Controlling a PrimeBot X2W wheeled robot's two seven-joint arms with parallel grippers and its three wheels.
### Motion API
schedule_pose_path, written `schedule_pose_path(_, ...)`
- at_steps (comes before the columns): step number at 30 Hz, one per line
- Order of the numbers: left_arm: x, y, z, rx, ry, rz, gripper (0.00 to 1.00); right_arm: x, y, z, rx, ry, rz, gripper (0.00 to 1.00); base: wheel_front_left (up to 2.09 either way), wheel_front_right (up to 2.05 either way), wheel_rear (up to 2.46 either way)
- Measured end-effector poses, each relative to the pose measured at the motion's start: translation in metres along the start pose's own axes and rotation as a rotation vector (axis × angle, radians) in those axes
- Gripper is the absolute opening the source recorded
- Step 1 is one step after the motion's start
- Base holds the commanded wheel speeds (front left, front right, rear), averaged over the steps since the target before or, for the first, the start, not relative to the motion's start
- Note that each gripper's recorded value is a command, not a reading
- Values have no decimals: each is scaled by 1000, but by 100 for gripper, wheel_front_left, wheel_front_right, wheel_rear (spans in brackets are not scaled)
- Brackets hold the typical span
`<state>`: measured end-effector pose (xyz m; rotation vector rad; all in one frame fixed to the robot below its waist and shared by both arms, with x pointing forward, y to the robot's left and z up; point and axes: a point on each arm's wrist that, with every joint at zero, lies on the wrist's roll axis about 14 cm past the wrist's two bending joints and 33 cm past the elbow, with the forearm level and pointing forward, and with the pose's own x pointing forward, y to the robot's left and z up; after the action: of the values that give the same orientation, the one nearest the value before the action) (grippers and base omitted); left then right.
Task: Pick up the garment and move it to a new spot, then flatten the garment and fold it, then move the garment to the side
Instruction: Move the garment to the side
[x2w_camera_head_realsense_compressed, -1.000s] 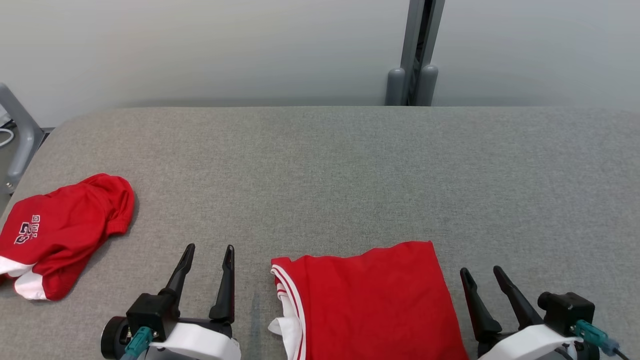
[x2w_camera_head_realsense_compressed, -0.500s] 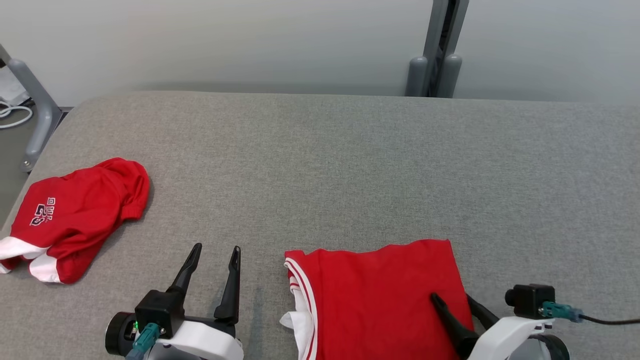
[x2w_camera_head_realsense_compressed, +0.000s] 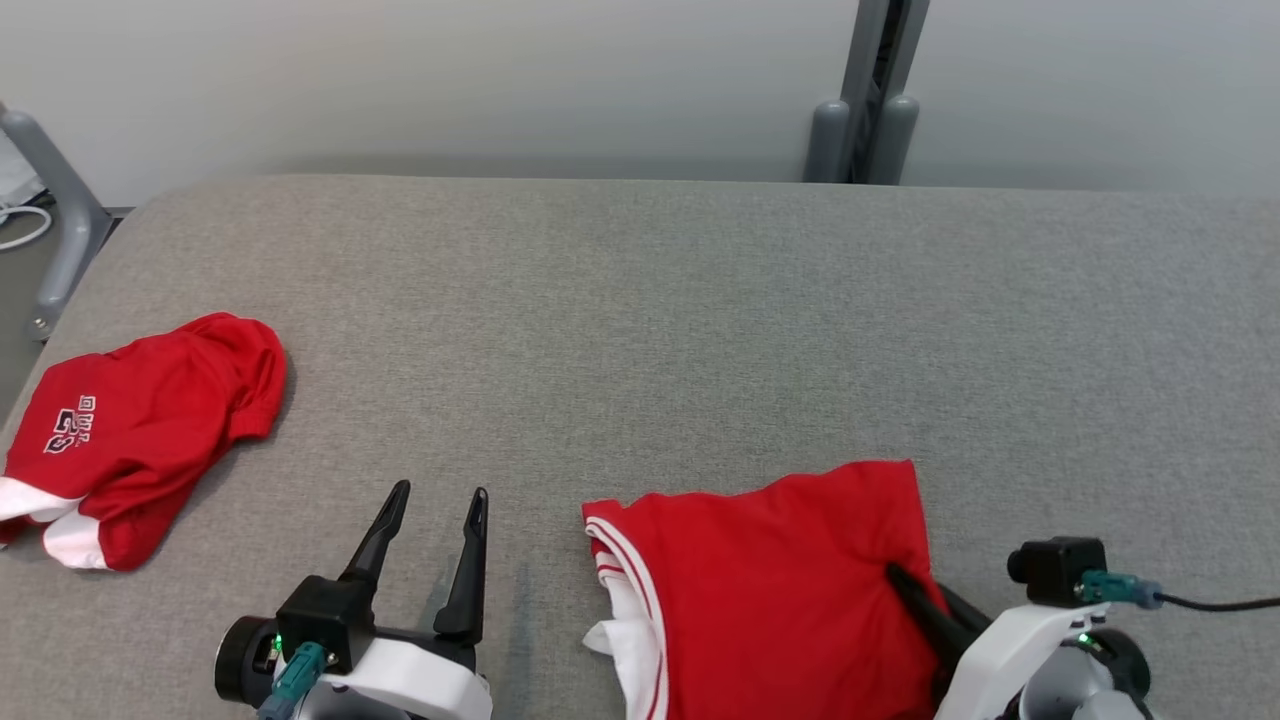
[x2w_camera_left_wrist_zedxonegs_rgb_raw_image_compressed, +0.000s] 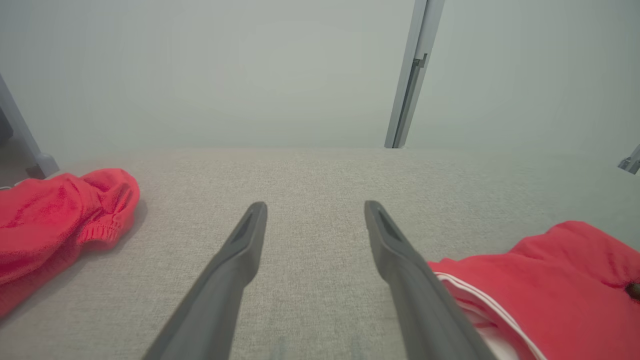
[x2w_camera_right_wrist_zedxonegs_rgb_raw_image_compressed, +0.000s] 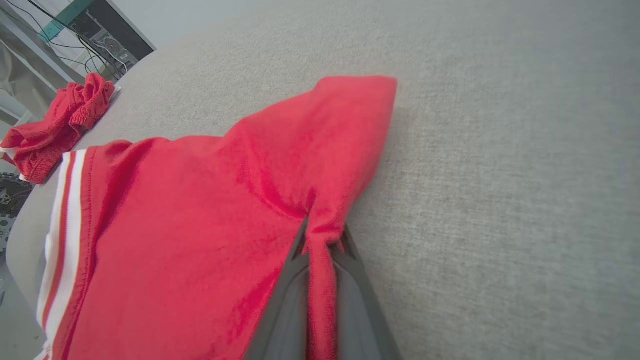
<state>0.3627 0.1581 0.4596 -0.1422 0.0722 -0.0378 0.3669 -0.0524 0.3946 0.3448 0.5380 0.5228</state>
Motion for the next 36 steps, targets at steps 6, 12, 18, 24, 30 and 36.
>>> schedule_pose_path(6, 17, -17, 6, 13, -19, -61, 100, -6, -40, 22, -120, 3, -64, 0, 0, 0, 0)
schedule_pose_path(12, 44, -41, 2, 35, -14, -157, 100, -19, -108, 54, -255, 17, -202, 0, 0, 0, 0)
schedule_pose_path(18, 79, -75, 0, 30, -28, -275, 100, -40, -185, 75, -316, 55, -373, 0, 0, 0, 0)
schedule_pose_path(24, 109, -113, -10, 5, -34, -410, 100, -69, -263, 81, -356, 114, -559, 0, 0, 0, 0)
schedule_pose_path(30, 130, -128, -24, -35, -28, -457, 100, -89, -314, 86, -373, 137, -694, 0, 0, 0, 0)
schedule_pose_path(36, 144, -142, -36, -68, -36, -506, 100, -110, -358, 96, -392, 145, -840, 0, 0, 0, 0)
